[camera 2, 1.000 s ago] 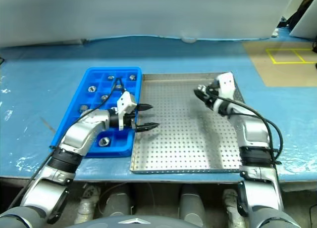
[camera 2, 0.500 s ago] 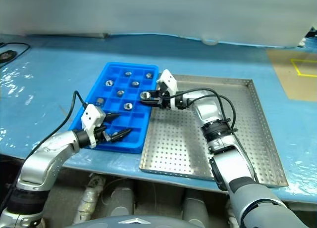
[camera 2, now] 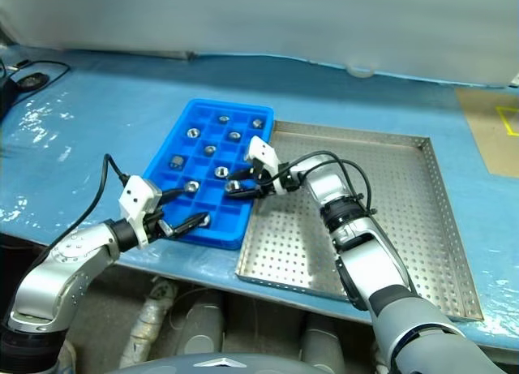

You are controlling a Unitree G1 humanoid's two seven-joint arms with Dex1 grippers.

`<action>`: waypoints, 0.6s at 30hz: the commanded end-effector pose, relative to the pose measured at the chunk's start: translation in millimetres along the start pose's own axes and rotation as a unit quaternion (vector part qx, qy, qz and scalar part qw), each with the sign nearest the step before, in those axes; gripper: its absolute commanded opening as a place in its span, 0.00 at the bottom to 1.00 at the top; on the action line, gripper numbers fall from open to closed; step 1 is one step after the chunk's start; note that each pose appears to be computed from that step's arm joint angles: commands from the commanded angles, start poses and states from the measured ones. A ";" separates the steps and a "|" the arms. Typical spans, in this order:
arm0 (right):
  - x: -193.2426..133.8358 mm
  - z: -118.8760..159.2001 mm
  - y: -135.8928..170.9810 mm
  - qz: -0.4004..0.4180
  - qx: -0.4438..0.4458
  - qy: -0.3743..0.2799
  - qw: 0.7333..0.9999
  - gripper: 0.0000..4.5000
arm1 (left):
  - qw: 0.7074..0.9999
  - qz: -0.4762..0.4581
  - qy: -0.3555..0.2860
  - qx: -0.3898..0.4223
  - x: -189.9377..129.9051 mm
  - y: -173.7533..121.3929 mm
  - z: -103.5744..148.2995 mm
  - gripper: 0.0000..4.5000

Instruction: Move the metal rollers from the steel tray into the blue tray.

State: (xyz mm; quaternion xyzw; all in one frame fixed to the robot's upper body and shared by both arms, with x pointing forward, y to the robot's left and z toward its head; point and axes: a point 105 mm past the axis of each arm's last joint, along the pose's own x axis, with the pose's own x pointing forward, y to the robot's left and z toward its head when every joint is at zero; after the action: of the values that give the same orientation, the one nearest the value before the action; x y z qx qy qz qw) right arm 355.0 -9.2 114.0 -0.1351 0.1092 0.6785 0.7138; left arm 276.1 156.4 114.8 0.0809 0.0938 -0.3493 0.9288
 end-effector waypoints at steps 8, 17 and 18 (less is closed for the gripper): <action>-46.7 11.9 -17.5 -0.108 0.014 -0.064 0.992 0.95 | 0.996 -0.078 -0.039 0.024 32.7 -2.5 26.3 1.00; -111.4 7.7 -1.4 -0.234 0.032 -0.109 0.966 0.95 | 0.984 -0.150 -0.091 0.036 76.1 -8.6 47.8 1.00; -115.5 7.0 0.5 -0.246 0.033 -0.111 0.962 0.95 | 0.982 -0.155 -0.095 0.040 79.9 -9.3 49.2 1.00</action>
State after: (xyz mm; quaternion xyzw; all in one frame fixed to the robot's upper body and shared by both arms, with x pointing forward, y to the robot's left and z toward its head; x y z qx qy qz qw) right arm 351.7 -112.8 140.4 -0.0601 0.0519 0.4994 0.8627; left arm 332.1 91.3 136.1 0.0556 0.0248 -0.4903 0.8694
